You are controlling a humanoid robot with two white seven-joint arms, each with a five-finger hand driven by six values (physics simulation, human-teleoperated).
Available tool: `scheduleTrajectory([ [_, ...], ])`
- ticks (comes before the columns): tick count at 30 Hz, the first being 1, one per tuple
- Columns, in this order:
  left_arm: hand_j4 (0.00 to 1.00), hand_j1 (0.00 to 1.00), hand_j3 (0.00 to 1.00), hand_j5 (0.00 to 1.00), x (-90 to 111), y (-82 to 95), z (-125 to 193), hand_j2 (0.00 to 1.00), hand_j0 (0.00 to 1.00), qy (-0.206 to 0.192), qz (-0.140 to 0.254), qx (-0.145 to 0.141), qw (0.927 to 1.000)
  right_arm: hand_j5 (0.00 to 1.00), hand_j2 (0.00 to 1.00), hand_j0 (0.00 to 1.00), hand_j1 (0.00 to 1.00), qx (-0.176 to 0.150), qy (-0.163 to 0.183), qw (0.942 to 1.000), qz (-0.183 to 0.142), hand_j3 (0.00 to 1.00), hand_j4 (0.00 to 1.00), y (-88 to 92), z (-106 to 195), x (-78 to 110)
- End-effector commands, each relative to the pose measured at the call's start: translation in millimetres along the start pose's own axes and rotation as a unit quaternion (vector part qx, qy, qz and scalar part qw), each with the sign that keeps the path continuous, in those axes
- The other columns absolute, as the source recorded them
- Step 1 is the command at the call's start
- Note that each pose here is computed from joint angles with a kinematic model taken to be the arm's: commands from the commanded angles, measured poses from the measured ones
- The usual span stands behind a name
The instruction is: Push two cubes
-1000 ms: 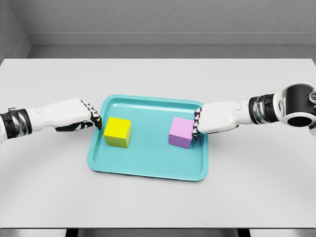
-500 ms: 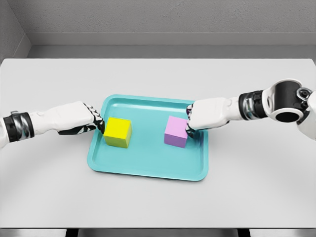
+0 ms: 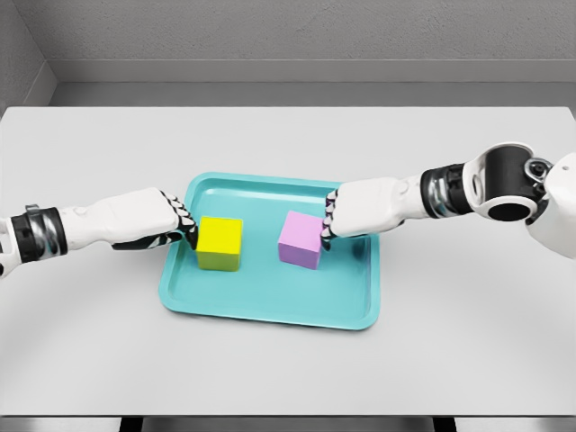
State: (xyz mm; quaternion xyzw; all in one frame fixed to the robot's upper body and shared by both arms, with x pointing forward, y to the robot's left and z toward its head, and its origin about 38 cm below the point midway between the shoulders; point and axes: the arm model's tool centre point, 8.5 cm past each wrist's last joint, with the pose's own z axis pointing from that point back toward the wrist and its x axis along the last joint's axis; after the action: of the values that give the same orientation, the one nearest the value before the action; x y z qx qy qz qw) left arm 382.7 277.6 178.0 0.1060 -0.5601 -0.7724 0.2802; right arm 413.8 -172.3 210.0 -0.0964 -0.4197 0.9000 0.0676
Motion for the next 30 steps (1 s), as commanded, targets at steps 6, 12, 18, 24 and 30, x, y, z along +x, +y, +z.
scheduleTrajectory([
  [6, 0.47, 0.47, 0.47, 0.47, 6, 4.1, -1, 0.47, 0.47, -0.008, -0.004, 0.006, 0.9999, 0.73, 0.73, 0.73, 0.73, 0.002, 0.007, 1.0, 0.0, 0.73, 0.73, -0.3, 5, -4.1],
  [12, 0.47, 0.47, 0.47, 0.47, 10, 6.8, -3, 0.47, 0.47, -0.014, -0.009, 0.009, 0.9998, 0.73, 0.73, 0.73, 0.73, 0.028, 0.033, 0.999, -0.009, 0.73, 0.73, 20.0, 25, -13.0],
  [18, 0.47, 0.47, 0.47, 0.47, 12, 7.4, -4, 0.47, 0.47, -0.016, -0.01, 0.01, 0.9998, 0.73, 0.73, 0.73, 0.73, 0.03, 0.037, 0.9987, -0.019, 0.73, 0.73, 23.8, 21, -18.1],
  [24, 0.47, 0.47, 0.47, 0.47, 19, 10.7, -11, 0.47, 0.47, -0.027, -0.012, 0.018, 0.9994, 0.73, 0.73, 0.73, 0.73, 0.025, 0.031, 0.9991, -0.017, 0.73, 0.73, 18.8, 13, -17.0],
  [30, 0.47, 0.47, 0.47, 0.47, 25, 15.7, -22, 0.47, 0.47, -0.039, -0.013, 0.026, 0.9988, 0.73, 0.73, 0.73, 0.73, 0.02, 0.011, 0.9997, -0.007, 0.73, 0.73, 11.3, -5, -8.5],
])
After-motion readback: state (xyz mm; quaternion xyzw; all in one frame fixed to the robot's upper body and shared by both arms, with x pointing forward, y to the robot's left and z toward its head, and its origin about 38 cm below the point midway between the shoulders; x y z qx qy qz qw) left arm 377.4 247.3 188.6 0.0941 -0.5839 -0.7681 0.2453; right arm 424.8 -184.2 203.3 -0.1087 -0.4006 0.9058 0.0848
